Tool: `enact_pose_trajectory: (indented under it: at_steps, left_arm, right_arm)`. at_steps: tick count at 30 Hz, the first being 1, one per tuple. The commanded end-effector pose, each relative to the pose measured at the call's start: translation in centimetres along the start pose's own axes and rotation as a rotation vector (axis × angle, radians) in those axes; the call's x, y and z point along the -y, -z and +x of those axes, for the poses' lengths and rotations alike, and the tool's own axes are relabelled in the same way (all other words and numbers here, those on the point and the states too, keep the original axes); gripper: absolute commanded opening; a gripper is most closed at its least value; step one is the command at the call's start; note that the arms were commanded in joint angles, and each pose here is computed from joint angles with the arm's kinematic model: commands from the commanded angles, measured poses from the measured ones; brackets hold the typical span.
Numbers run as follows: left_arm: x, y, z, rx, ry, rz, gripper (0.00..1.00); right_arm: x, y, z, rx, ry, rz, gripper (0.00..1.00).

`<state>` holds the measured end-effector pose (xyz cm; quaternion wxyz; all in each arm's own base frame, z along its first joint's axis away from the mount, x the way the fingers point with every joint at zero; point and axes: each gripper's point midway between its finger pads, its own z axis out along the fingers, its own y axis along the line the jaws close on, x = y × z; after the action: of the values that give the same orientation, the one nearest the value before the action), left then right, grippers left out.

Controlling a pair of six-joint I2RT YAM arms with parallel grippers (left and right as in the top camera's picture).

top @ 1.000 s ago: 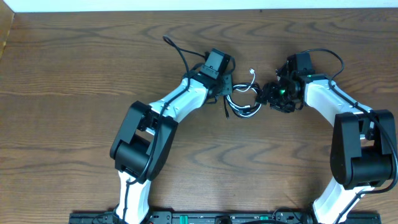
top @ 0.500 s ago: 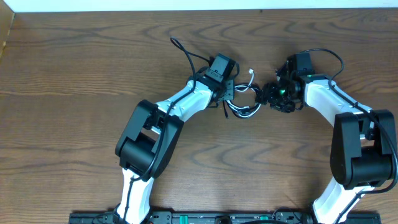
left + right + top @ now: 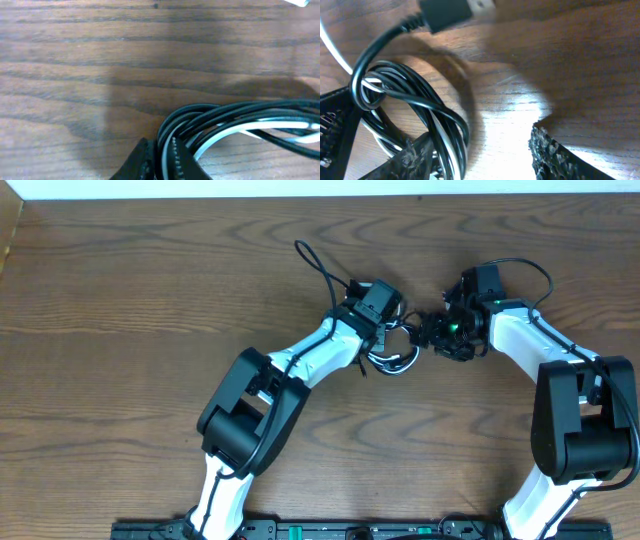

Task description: Untangle cables

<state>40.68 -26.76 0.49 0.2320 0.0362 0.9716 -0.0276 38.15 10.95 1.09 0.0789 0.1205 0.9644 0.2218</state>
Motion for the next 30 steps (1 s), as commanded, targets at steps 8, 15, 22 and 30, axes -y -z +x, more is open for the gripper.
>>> enact_pose_trajectory:
  at_steps: [8,15,22,30]
  left_arm:
    - [-0.5,1.2,1.2,-0.086,0.034,0.034,0.07]
    - [1.3,8.9,-1.5,-0.086,0.086,0.286,0.07]
    - [1.1,11.9,-0.8,-0.137,0.054,0.355,0.08]
    - [2.7,13.0,-0.1,-0.185,-0.007,0.501,0.07]
  right_arm:
    - [0.3,-0.5,0.5,-0.019,0.053,0.015,0.59]
    - [-1.8,-0.4,1.1,-0.052,0.124,-0.109,0.59]
    - [-5.8,0.6,2.0,-0.087,0.23,-0.349,0.58]
    - [-9.2,3.0,2.6,-0.104,0.31,-0.586,0.57]
